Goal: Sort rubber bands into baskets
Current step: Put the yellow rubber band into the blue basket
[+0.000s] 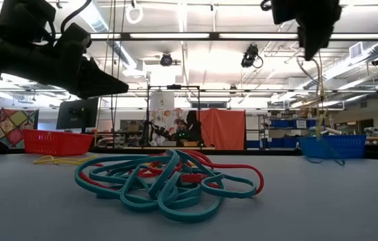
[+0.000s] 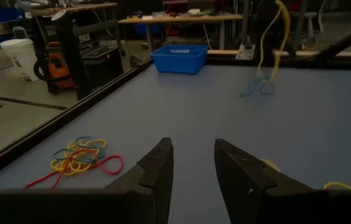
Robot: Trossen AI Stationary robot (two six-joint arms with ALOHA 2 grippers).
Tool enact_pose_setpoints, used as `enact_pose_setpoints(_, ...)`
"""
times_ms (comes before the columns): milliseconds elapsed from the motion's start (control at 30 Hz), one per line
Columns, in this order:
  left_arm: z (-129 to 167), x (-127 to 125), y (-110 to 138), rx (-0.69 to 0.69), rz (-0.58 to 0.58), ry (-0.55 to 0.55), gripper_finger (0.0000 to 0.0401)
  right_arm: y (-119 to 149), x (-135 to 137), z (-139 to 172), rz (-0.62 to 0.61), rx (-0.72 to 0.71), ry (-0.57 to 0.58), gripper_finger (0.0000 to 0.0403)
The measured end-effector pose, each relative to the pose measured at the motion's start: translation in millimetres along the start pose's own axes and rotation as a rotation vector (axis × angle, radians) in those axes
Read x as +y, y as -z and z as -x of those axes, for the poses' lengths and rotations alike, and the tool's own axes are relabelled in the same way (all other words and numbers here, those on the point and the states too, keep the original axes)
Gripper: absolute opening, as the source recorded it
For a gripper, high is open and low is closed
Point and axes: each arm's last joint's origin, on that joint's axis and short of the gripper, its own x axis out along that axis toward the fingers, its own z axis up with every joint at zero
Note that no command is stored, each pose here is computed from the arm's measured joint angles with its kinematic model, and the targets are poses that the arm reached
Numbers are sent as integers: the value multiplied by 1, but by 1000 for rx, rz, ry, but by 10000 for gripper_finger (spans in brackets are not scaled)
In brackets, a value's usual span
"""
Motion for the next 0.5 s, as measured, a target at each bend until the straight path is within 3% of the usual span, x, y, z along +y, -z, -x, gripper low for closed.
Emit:
enact_pose_setpoints(133,-3,-4,-7,-13,15,88,121,-5,8,6,39,-129,-42,2)
enact_pose_setpoints(267,-17,-14,-21,22,-13,135,122,-10,12,3,53,-170,-32,2)
enact_pose_setpoints(500,-54,-36,-45,46,-173,184,130,-22,17,0,99,-269,-30,2)
